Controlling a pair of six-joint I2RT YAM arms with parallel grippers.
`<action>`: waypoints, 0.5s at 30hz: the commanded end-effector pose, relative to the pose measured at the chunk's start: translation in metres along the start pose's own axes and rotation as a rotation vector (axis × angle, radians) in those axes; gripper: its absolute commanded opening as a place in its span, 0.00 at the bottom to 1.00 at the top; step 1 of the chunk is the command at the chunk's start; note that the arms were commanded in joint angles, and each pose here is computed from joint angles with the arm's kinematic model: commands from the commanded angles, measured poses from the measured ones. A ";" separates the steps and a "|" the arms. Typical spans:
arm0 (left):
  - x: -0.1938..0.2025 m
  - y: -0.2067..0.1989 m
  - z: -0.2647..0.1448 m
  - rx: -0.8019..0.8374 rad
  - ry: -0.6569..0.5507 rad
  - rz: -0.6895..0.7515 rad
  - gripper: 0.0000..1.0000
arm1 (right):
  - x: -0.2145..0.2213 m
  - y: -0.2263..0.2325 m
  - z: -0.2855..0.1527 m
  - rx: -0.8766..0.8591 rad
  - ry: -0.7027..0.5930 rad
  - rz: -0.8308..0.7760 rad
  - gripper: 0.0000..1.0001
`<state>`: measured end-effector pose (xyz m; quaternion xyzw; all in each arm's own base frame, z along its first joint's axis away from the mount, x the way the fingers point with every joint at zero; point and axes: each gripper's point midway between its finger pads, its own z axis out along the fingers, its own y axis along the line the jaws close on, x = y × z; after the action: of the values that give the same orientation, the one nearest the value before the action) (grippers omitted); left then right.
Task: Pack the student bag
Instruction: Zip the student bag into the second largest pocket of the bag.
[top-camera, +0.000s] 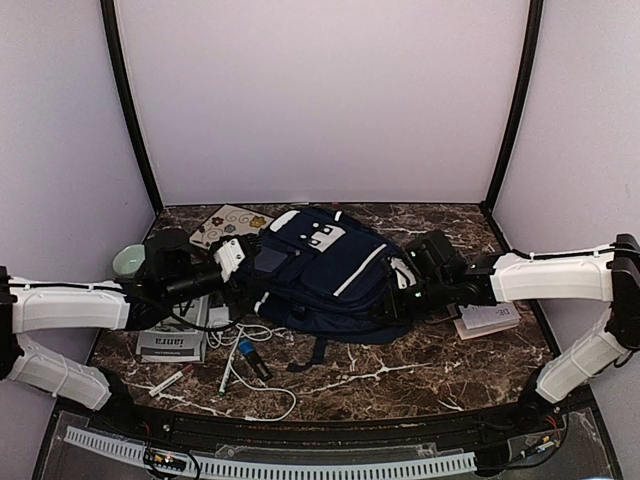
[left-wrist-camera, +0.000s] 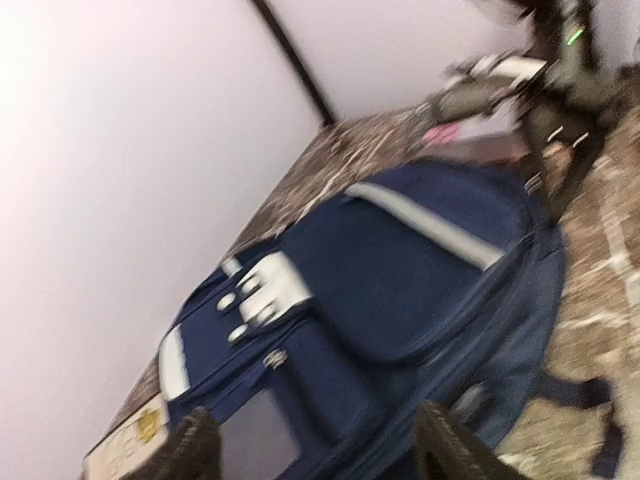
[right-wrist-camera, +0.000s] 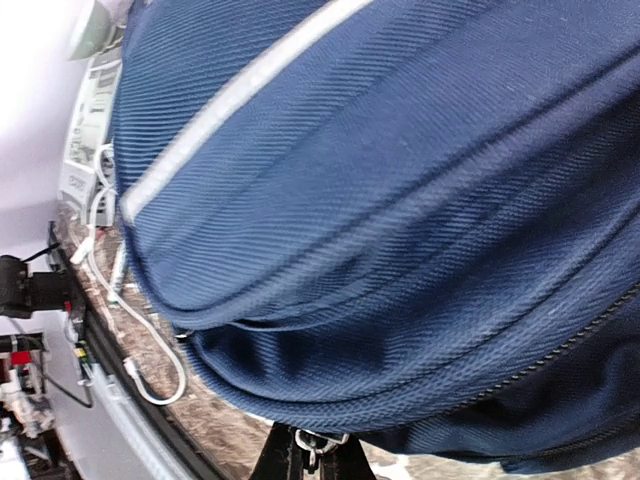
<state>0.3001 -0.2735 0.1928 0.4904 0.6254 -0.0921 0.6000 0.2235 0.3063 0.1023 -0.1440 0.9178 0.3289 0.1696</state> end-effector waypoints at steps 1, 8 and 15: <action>-0.091 -0.075 -0.031 0.427 -0.331 0.055 0.42 | -0.020 0.044 -0.009 -0.158 -0.042 -0.010 0.00; -0.053 -0.127 0.015 0.522 -0.155 0.208 0.48 | -0.013 0.028 -0.008 -0.088 -0.014 0.011 0.00; -0.050 -0.141 0.066 0.407 -0.091 0.429 0.65 | -0.015 0.021 -0.013 -0.062 -0.025 0.024 0.00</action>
<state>0.2158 -0.3949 0.1390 0.7008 0.4884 -0.1840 0.4863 0.2211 0.3072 0.1040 -0.1291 0.9206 0.3349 0.1538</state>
